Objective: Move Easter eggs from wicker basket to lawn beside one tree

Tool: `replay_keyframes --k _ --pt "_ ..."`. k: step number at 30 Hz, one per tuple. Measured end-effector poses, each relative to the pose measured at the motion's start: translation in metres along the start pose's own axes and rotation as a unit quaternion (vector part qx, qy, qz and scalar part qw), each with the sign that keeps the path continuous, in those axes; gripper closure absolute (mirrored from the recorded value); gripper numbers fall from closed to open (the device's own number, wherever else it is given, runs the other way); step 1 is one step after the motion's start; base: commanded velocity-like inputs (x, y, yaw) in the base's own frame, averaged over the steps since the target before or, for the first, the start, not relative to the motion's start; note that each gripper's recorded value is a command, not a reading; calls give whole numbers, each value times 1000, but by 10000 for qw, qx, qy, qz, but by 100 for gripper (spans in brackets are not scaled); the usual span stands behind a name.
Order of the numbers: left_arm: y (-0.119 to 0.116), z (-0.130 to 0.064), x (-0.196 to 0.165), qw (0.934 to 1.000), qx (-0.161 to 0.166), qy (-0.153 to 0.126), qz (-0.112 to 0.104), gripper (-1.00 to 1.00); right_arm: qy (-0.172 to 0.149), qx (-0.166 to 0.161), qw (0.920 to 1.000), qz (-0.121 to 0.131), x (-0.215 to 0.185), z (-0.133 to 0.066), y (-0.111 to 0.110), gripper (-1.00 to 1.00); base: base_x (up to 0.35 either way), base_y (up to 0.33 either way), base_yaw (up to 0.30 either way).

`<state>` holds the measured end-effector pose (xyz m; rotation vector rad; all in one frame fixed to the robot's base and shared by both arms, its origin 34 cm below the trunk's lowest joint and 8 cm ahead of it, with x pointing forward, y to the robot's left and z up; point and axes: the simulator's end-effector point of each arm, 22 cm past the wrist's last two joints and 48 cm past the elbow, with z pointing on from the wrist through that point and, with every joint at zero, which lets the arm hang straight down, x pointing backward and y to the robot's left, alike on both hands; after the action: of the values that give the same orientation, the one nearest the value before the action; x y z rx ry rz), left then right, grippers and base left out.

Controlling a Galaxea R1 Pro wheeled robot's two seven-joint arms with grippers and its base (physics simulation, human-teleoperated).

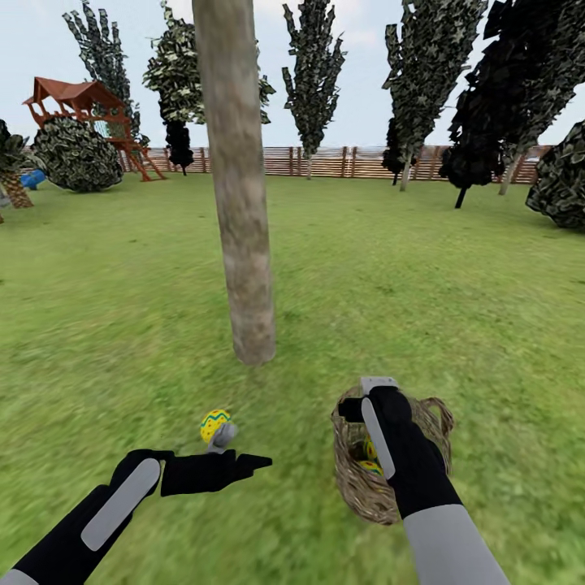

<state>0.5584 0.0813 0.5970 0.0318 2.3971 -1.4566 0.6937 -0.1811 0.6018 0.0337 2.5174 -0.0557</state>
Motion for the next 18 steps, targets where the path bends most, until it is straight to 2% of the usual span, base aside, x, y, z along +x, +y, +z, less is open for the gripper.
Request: replay_keyframes --k 5,18 --pt "-1 0 0 10000 2 -1 11 -100 -1 -1 10000 -8 0 0 0 -100 -1 -176 279" --pt "-1 1 0 10000 5 3 15 -100 6 -1 10000 -10 0 0 1 -100 0 -297 269"
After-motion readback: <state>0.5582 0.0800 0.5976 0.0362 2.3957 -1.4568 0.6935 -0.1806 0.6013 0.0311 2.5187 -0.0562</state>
